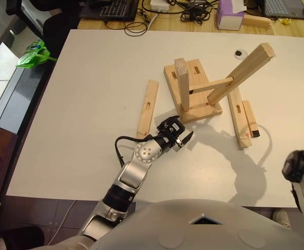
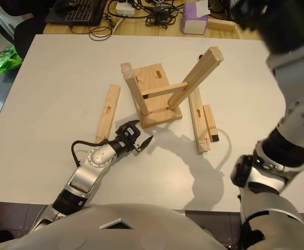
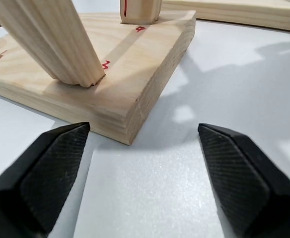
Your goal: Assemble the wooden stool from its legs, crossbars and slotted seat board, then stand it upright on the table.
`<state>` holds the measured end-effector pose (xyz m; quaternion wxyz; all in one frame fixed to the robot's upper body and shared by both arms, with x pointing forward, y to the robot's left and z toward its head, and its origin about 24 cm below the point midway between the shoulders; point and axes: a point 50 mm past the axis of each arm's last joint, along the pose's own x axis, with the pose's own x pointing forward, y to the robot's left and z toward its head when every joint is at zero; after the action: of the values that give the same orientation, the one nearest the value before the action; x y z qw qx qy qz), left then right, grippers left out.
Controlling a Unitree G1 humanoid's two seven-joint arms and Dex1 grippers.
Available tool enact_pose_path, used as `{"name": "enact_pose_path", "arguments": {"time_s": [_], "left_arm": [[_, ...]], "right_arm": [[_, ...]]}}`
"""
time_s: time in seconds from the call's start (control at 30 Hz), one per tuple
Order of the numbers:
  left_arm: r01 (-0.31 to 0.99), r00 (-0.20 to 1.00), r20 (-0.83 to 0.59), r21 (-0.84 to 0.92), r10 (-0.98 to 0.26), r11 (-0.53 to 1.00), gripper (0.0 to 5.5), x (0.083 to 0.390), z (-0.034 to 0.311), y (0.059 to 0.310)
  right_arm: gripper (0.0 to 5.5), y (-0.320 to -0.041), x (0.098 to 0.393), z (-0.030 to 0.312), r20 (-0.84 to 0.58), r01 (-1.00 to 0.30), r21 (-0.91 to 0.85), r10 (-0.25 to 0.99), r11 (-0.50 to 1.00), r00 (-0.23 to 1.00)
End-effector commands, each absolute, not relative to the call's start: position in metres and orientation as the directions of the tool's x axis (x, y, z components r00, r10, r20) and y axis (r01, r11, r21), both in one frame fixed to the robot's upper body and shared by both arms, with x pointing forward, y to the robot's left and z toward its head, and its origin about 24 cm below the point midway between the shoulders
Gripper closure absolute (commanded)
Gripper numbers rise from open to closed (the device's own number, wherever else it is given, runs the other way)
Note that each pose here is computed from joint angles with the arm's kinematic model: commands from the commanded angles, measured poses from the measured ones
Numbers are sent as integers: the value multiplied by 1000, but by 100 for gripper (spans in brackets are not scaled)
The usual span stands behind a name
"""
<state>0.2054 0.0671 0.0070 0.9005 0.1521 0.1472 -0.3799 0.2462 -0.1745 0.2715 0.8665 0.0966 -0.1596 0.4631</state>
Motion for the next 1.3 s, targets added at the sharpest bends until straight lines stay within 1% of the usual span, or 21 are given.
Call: {"name": "enact_pose_path", "arguments": {"time_s": [0.03,0.07,0.13,0.2,0.27,0.37,0.5,0.57,0.6,0.67,0.73,0.77,0.83,0.9,0.93,1.0,1.13,1.2,1.3], "left_arm": [[737,651,-433,165,-623,655,147,209,-5,63],[739,648,-439,162,-623,654,147,211,-8,60],[742,643,-444,161,-624,651,147,215,-11,55],[759,628,-445,173,-638,627,147,220,-14,46],[786,603,-438,182,-667,591,147,224,-14,31],[835,543,-422,182,-726,519,147,229,-13,-3],[867,497,-385,185,-778,462,147,239,-5,-45],[870,493,-341,220,-800,442,147,253,10,-66],[862,504,-307,246,-807,444,147,262,23,-76],[846,519,-243,285,-819,451,147,275,44,-85],[831,523,-171,322,-835,454,147,281,63,-76],[821,521,-151,358,-840,444,147,278,67,-62],[805,535,-159,393,-830,444,147,261,65,-21],[784,592,-219,378,-776,492,147,241,57,24],[774,618,-256,362,-743,519,147,233,55,44],[751,660,-312,306,-684,585,147,223,52,74],[685,725,-354,279,-591,673,147,224,51,98],[660,747,-348,281,-567,697,147,229,52,100],[647,759,-326,274,-564,712,147,231,54,96]], "right_arm": [[547,-189,215,206,-72,-913,189,933,360,353],[547,-197,208,185,-175,-899,259,932,354,317],[547,-209,194,156,-299,-870,355,923,343,242],[547,-220,179,126,-454,-856,379,877,352,160],[547,-230,168,100,-578,-859,359,810,365,103],[547,-233,165,85,-624,-872,329,776,362,87],[547,-231,165,81,-638,-890,306,767,338,72],[547,-230,167,80,-637,-894,293,766,338,81],[547,-227,168,80,-625,-898,274,773,344,105],[547,-220,171,80,-592,-900,252,792,355,146],[547,-214,176,81,-549,-896,218,807,388,217],[547,-212,179,81,-529,-886,187,804,424,273],[547,-210,191,80,-490,-859,115,781,498,387],[547,-202,205,79,-409,-795,49,738,605,537],[547,-193,209,77,-368,-772,45,729,634,577],[547,-169,218,71,-304,-733,48,709,679,637],[547,-130,243,62,-222,-640,48,633,767,742],[547,-114,262,57,-212,-551,39,546,834,811],[547,-106,287,53,-206,-381,-5,371,925,905]]}}
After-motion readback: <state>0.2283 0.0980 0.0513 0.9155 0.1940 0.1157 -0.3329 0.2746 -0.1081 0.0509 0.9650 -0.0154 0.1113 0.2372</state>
